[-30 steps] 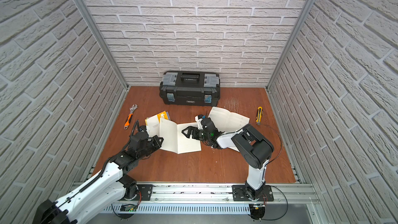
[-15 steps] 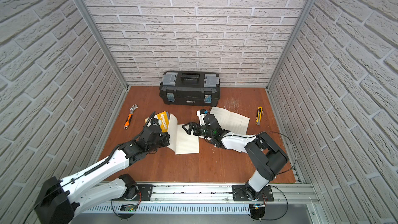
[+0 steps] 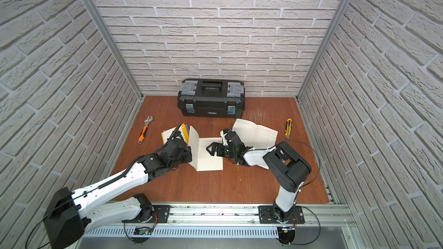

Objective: Close the notebook
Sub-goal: Close the notebook at the center of the board.

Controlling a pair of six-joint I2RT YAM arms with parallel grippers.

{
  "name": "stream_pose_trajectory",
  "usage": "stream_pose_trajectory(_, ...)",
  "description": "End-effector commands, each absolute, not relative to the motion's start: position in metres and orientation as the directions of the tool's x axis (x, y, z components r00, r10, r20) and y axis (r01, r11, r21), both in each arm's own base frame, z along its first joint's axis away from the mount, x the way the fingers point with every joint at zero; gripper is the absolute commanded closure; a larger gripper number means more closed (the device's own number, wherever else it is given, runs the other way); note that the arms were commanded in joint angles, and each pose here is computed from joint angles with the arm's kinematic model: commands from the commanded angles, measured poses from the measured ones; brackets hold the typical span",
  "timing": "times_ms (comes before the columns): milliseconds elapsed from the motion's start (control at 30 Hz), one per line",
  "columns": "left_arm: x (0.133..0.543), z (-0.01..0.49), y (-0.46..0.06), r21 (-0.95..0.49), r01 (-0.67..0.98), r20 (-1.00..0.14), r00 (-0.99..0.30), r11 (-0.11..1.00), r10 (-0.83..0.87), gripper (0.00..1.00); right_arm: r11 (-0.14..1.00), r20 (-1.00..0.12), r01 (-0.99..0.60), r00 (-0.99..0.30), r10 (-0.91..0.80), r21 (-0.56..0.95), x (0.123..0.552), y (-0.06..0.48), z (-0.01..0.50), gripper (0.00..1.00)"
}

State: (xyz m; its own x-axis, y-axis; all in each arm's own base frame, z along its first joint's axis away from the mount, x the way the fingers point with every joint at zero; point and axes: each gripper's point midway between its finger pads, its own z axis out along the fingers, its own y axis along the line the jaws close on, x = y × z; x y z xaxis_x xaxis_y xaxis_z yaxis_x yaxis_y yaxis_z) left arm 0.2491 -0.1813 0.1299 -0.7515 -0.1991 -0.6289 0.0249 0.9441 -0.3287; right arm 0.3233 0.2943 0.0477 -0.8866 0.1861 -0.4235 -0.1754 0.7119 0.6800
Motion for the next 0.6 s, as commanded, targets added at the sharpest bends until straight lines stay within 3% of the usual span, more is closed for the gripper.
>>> stream_pose_trajectory(0,0.255,0.150,-0.180,-0.329,0.029,-0.665,-0.717,0.944,-0.210,1.00,0.727,-0.400,-0.150,-0.898,0.184,0.670,0.321,0.291,0.028,0.00)
stream_pose_trajectory(167,0.256,0.157,-0.197,-0.372,0.091,-0.672,-0.714,0.924,-0.200,1.00,0.717,-0.378,-0.130,-0.905,0.196,0.684,0.319,0.291,0.018,0.00)
stream_pose_trajectory(233,0.256,0.163,-0.217,-0.422,0.175,-0.682,-0.708,0.889,-0.185,0.91,0.715,-0.371,-0.122,-0.906,0.203,0.689,0.319,0.291,0.016,0.00)
stream_pose_trajectory(367,0.254,0.166,-0.253,-0.529,0.294,-0.667,-0.724,0.796,-0.175,0.62,0.712,-0.365,-0.119,-0.909,0.203,0.692,0.319,0.292,0.014,0.00)
stream_pose_trajectory(467,0.251,0.160,-0.273,-0.570,0.349,-0.646,-0.750,0.744,-0.143,0.52,0.712,-0.365,-0.117,-0.908,0.207,0.693,0.320,0.291,0.013,0.00)
stream_pose_trajectory(567,0.251,0.149,-0.279,-0.585,0.344,-0.626,-0.768,0.735,-0.138,0.49,0.711,-0.365,-0.116,-0.908,0.208,0.694,0.319,0.291,0.012,0.00)
